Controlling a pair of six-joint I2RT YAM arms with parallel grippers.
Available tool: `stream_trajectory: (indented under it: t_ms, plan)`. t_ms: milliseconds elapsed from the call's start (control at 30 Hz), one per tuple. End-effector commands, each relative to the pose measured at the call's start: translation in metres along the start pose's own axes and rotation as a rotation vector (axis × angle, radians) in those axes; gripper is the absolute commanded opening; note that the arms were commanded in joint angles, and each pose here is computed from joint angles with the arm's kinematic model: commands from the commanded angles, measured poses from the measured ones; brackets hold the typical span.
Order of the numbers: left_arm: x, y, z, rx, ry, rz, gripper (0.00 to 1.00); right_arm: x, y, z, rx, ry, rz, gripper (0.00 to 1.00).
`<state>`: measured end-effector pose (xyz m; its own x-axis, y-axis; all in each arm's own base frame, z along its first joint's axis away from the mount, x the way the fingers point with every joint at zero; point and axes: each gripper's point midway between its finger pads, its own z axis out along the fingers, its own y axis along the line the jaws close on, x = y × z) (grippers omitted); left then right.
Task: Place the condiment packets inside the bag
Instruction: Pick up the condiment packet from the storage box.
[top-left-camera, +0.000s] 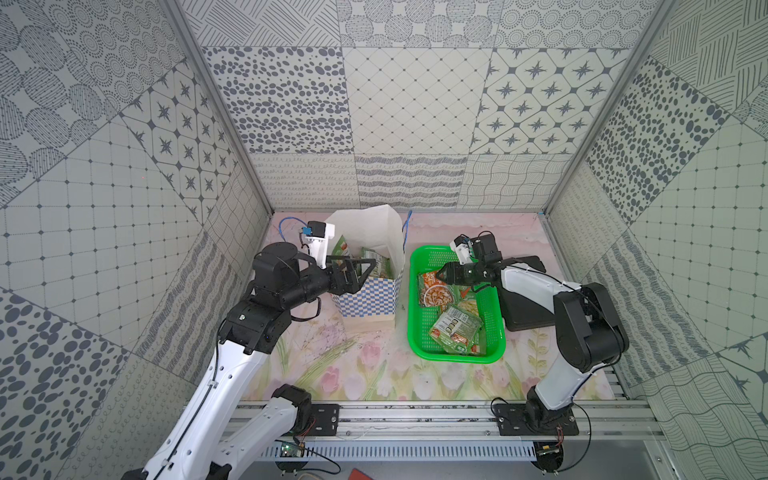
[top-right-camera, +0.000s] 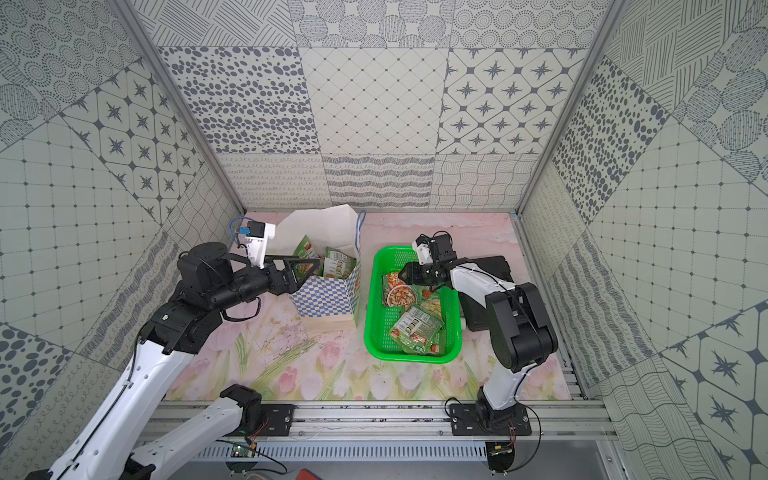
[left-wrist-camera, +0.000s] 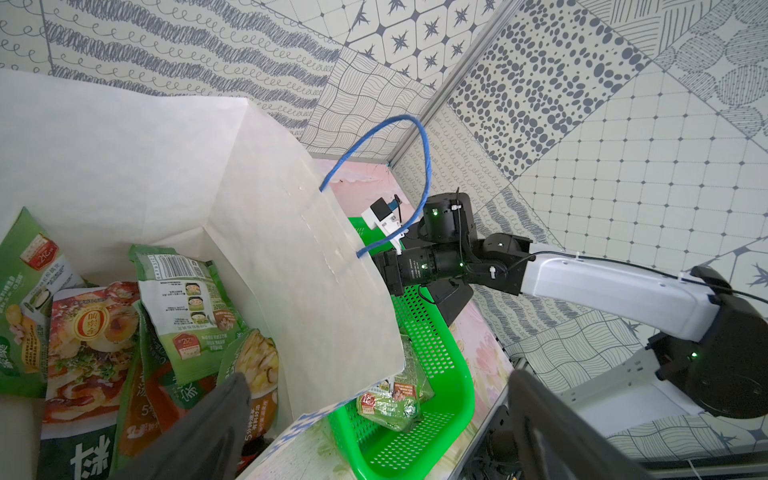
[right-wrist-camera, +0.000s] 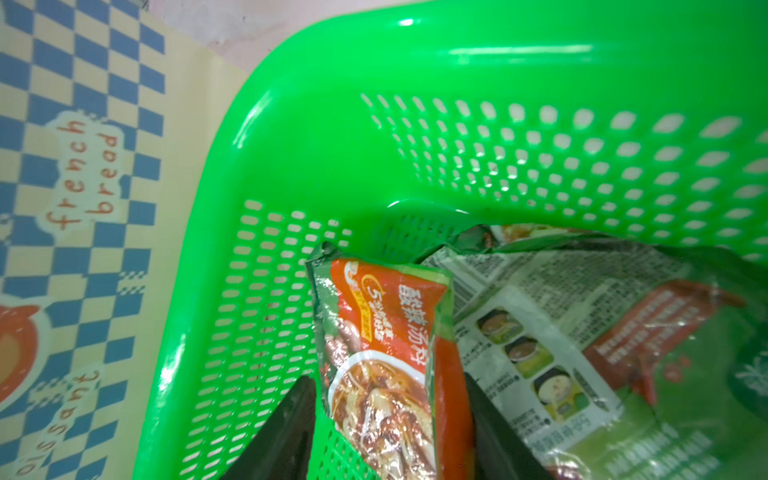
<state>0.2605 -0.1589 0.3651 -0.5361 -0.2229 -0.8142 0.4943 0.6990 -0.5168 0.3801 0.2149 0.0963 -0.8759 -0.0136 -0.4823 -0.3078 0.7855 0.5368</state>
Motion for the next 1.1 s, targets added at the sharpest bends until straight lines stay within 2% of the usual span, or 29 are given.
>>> stream_trajectory:
  t_ms: [0, 167, 367, 600, 800, 1067]
  plan:
    - [-0.007, -0.006, -0.003, 0.019, -0.021, 0.022, 0.99, 0.001, 0.020, -0.004, -0.094, -0.014, -0.032, 0.50]
    - [-0.008, -0.007, -0.004, 0.019, -0.025, 0.024, 0.99, 0.008, 0.012, -0.001, -0.057, -0.003, -0.016, 0.43]
    - [-0.009, -0.007, -0.005, 0.019, -0.028, 0.026, 0.99, 0.012, -0.006, 0.004, 0.023, 0.005, 0.009, 0.26]
    - [-0.010, -0.009, -0.008, 0.023, -0.043, 0.032, 0.99, 0.001, 0.002, -0.023, 0.061, -0.076, -0.009, 0.00]
    - [-0.013, -0.013, -0.017, 0.033, -0.094, 0.056, 0.99, -0.012, 0.020, -0.070, 0.078, -0.210, -0.036, 0.00]
    - [-0.016, -0.016, -0.024, 0.032, -0.126, 0.072, 0.99, -0.032, 0.072, -0.142, -0.033, -0.397, -0.081, 0.00]
